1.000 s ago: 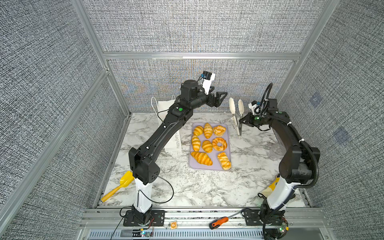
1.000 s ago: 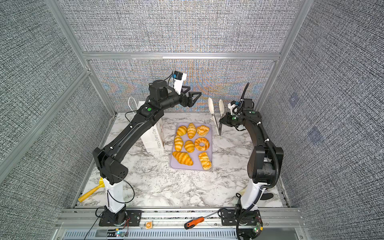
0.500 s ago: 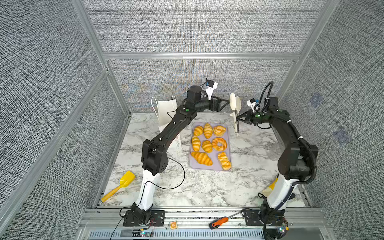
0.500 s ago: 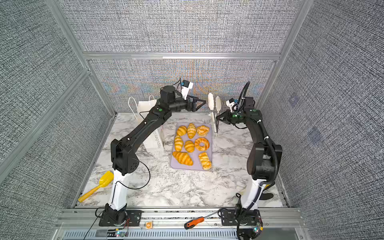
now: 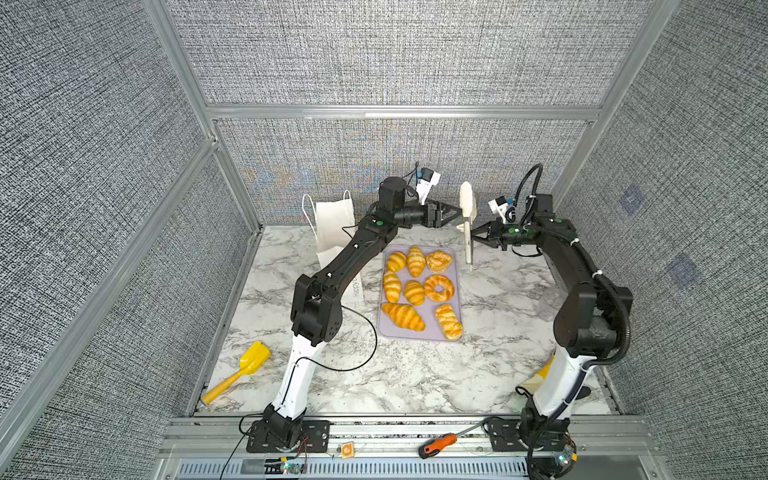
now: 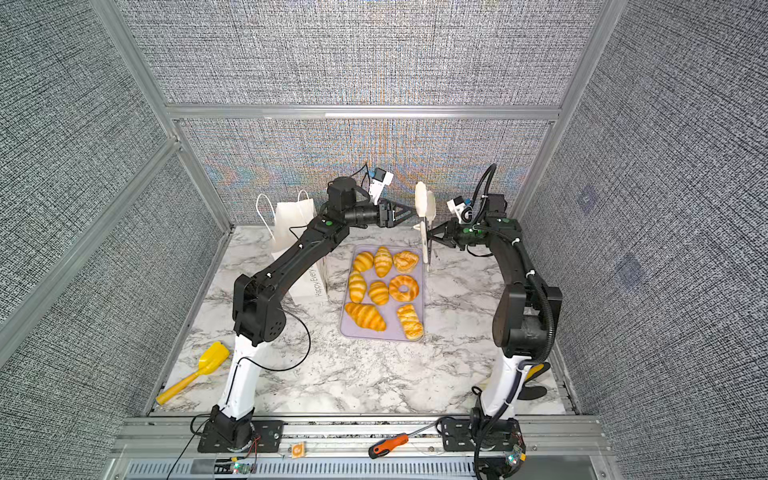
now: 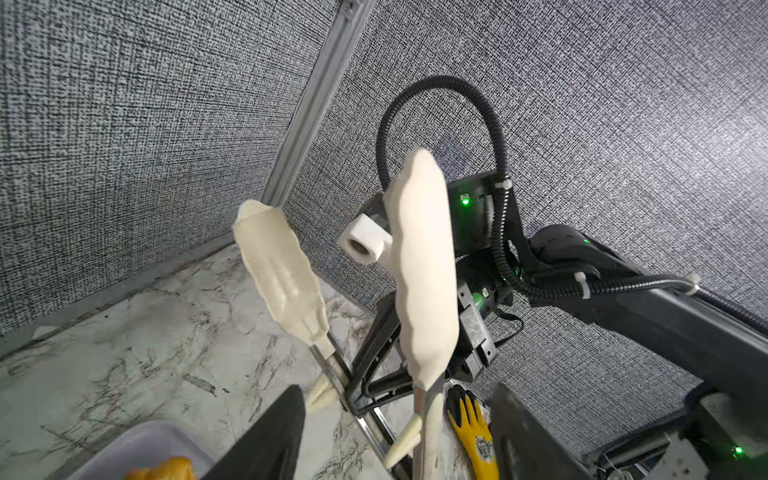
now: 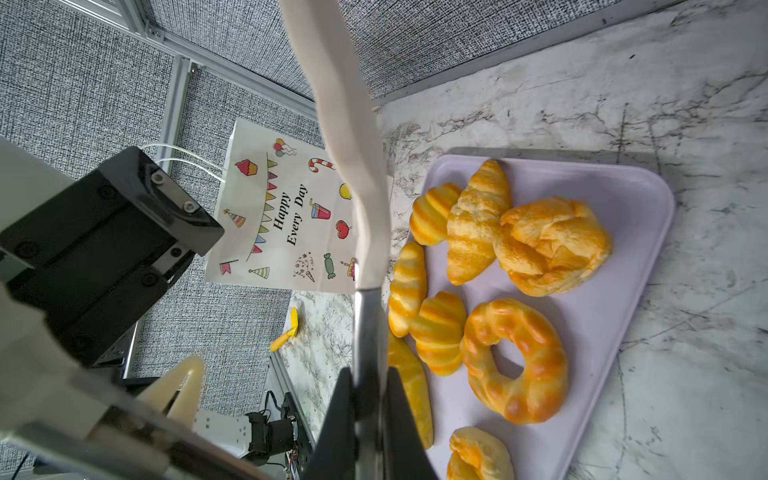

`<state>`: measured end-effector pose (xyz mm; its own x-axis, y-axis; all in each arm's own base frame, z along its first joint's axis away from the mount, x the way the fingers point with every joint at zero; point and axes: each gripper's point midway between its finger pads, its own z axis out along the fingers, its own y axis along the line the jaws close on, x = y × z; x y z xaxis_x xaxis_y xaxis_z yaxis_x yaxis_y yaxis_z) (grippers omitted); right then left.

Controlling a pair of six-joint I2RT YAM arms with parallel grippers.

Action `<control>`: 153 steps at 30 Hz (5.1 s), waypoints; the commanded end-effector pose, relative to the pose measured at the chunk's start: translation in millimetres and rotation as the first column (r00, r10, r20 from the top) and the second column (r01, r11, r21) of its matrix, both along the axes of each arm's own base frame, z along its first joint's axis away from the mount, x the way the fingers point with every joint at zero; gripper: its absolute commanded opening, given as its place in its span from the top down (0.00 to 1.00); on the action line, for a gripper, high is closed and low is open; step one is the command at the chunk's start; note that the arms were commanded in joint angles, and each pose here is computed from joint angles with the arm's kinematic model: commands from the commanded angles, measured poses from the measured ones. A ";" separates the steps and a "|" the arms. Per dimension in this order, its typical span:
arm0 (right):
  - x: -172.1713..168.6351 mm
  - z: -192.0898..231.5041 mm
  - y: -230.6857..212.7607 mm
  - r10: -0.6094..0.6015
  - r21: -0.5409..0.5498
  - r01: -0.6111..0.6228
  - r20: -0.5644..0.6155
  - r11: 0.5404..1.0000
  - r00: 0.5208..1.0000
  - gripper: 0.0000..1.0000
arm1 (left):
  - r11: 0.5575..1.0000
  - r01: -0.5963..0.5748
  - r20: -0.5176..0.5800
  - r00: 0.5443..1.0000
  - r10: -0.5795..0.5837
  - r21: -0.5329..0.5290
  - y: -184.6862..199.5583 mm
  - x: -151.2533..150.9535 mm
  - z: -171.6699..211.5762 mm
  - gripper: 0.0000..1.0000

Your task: Place the fake bread into the paper bag

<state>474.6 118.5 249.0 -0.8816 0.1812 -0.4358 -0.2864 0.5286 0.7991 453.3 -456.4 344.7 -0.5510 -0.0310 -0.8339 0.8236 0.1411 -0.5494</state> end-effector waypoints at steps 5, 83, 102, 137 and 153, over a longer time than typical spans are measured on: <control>-8.3 11.1 21.3 0.076 0.069 -0.076 -0.002 0.995 0.997 1.00 | 0.998 0.062 0.012 0.998 -0.062 -0.022 -5.6 -14.0 5.8 0.32; -30.9 60.4 -10.9 -0.031 0.135 0.007 0.174 0.991 0.984 0.00 | 0.982 0.123 0.114 0.988 -0.107 -0.145 -12.7 -43.2 47.6 0.98; -59.5 118.7 2.1 -0.031 0.486 -0.100 0.255 0.869 0.967 0.00 | 0.968 0.153 0.153 0.980 -0.123 -0.197 -16.6 -50.4 67.4 0.98; -60.8 107.5 34.5 0.010 0.353 -0.109 0.271 0.929 0.963 0.05 | 0.937 0.244 0.177 0.963 -0.204 -0.251 -32.1 -89.2 82.3 0.98; -60.5 124.3 30.2 0.004 0.343 -0.127 0.339 0.931 0.941 0.05 | 0.913 0.282 0.143 0.958 -0.249 -0.296 -36.3 -103.3 78.1 0.98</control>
<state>408.9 152.5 359.0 -0.7599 0.2848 -0.5844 -0.5562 0.1805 0.8112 375.2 -491.6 417.5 -0.4982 -0.2015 -0.8433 0.8655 -0.1740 -0.4697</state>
